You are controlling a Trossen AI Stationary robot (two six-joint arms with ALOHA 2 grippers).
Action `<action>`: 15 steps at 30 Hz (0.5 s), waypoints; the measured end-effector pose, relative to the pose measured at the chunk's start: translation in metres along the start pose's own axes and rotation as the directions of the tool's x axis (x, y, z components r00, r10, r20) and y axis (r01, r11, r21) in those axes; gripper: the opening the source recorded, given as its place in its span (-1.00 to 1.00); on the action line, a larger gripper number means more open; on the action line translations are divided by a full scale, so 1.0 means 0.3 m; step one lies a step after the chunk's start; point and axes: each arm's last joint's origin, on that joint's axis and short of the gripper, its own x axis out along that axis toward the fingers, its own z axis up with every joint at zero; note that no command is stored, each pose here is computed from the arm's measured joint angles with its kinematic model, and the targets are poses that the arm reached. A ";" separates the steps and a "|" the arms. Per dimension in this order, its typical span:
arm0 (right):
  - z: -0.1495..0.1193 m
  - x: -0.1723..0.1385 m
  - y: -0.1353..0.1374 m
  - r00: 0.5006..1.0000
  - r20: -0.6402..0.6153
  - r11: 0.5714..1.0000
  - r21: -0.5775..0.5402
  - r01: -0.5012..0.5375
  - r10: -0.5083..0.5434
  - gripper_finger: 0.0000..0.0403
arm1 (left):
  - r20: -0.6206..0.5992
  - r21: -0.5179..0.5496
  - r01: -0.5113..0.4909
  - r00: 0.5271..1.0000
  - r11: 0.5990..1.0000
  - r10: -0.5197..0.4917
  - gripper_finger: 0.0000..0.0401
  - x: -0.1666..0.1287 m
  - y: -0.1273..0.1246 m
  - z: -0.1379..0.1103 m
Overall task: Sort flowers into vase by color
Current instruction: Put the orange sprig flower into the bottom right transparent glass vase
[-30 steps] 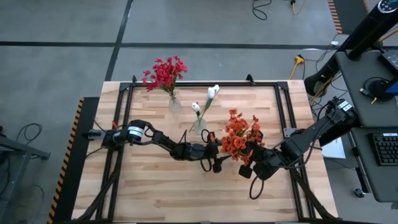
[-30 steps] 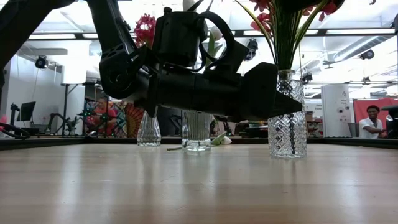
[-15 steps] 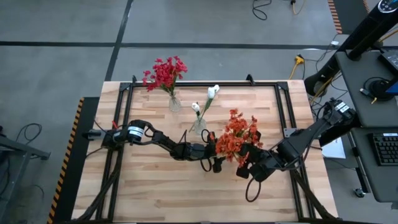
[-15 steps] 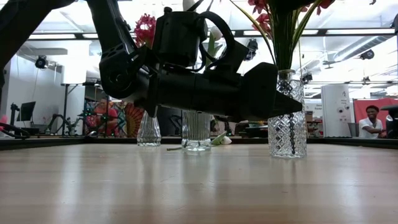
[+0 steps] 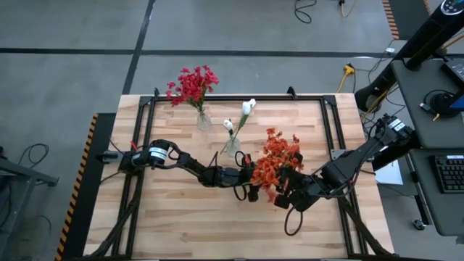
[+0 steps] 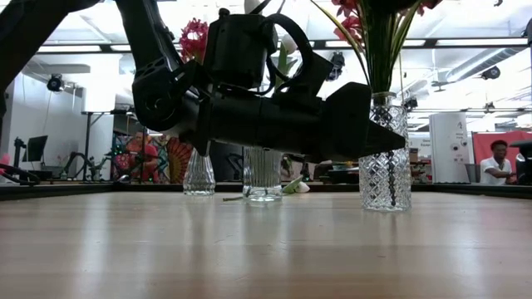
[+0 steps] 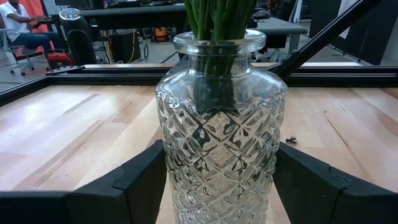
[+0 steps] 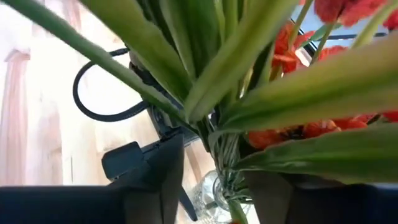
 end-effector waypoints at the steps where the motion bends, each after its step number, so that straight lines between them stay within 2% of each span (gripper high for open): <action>1: 0.003 -0.002 0.000 1.000 0.001 1.000 -0.001 -0.002 0.002 -0.25 | 0.000 0.000 0.000 1.000 1.000 0.000 0.23 0.000 0.000 0.000; 7: 0.007 -0.018 -0.004 0.999 -0.034 1.000 -0.015 -0.017 0.016 -0.11 | -0.002 -0.001 -0.001 1.000 1.000 0.001 0.23 0.000 0.000 -0.001; 15: -0.005 -0.026 0.002 0.999 -0.037 0.993 -0.117 0.000 -0.005 -0.10 | -0.007 -0.014 -0.004 1.000 1.000 0.004 0.23 0.000 -0.001 -0.002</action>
